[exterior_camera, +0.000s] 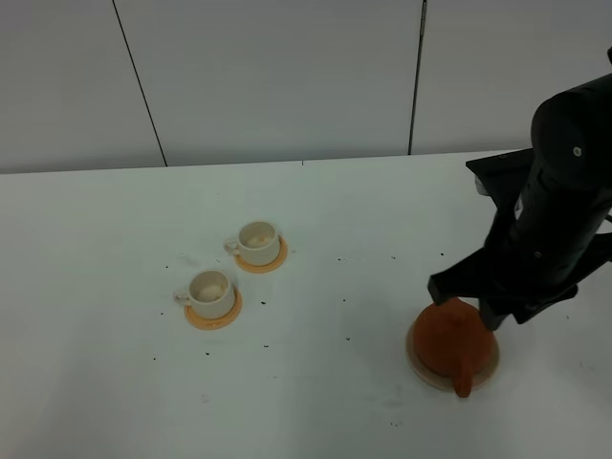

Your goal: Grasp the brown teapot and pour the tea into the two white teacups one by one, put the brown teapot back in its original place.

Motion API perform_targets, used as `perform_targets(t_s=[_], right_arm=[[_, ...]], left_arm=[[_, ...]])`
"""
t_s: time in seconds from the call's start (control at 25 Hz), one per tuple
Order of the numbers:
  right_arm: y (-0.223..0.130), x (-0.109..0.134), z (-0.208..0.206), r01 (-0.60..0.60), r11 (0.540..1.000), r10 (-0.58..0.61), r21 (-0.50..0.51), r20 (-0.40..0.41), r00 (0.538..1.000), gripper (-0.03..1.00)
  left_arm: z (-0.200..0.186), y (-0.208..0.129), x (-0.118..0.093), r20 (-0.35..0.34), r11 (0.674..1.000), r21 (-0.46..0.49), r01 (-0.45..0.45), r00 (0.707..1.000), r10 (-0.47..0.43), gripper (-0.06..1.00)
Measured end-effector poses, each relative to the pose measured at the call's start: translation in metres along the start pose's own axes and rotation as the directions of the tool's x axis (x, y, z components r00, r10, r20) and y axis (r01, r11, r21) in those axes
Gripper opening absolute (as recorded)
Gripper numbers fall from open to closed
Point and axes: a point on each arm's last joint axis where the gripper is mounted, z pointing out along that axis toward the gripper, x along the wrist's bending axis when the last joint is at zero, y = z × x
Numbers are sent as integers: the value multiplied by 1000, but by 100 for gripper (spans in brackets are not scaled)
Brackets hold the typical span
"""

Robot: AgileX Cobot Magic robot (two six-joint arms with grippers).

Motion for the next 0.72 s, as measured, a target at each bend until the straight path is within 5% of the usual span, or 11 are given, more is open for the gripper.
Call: perform_targets(t_s=[0.28,0.52,0.72], right_arm=[[10,7,37,-214,974,218,81,-46,975,30],[17,14,48,-455,885,464,95,-100,880,30],[16,6,50,-473,878,475,69,-16,880,30]], left_arm=[[0,0,0,0,1000,0,0,1000,0,24],[0,0,0,0,1000,0,0,1000,0,24],[0,0,0,-1,1000,0,0,1000,0,24]])
